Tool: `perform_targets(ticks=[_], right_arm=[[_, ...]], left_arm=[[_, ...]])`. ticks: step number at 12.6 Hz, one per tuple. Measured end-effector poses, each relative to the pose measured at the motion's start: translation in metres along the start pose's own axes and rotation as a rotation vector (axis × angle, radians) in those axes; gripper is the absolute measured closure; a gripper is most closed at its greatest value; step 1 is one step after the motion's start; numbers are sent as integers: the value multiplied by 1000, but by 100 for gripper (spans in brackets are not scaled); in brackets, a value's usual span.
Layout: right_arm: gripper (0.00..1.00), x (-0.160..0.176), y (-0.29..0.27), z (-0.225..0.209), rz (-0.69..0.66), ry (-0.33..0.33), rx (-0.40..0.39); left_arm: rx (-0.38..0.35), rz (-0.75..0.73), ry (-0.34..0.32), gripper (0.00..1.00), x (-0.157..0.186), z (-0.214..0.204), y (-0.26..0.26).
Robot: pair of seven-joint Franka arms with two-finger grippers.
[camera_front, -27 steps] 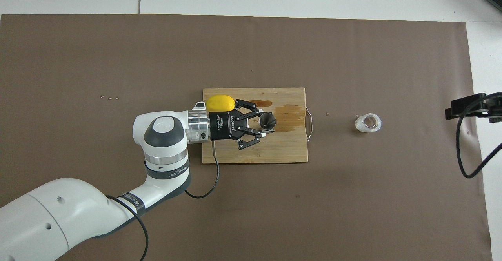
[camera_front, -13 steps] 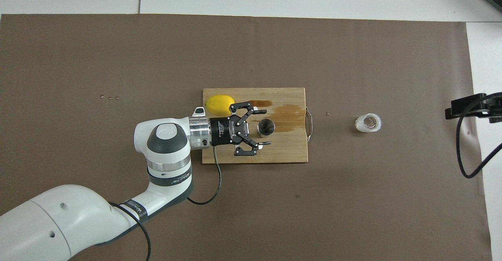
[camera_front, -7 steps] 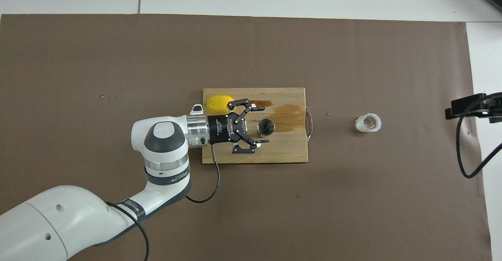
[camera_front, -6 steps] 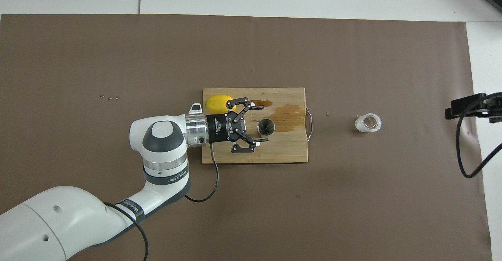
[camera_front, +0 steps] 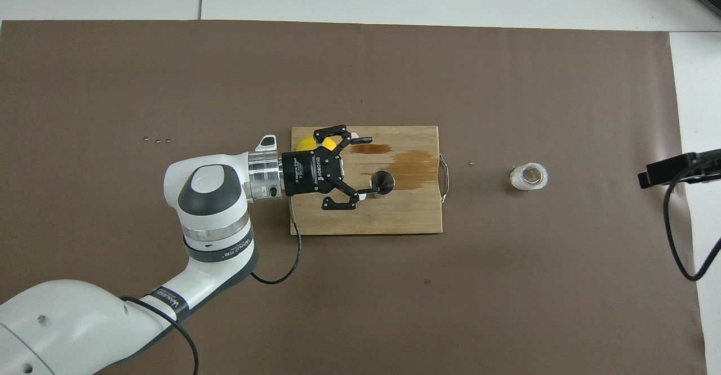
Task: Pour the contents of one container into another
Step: 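Retract the left gripper while the right gripper reaches the white cup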
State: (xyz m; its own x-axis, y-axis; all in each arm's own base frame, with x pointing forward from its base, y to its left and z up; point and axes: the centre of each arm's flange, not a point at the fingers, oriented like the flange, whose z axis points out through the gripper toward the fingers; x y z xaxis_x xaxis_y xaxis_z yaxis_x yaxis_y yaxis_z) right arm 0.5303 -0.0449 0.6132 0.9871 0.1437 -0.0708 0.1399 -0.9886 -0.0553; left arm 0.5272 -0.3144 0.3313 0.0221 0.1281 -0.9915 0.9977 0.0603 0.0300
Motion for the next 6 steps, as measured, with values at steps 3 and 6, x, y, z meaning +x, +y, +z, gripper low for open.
perform_targets(ticks=[3, 6], right_arm=[[0, -1, 3, 13, -370, 12, -4], [0, -1, 18, 30, -699, 45, -26]], left_arm=[[8, -31, -41, 0, -35, -14, 6], [26, 47, -6, 0, -76, -36, 13]])
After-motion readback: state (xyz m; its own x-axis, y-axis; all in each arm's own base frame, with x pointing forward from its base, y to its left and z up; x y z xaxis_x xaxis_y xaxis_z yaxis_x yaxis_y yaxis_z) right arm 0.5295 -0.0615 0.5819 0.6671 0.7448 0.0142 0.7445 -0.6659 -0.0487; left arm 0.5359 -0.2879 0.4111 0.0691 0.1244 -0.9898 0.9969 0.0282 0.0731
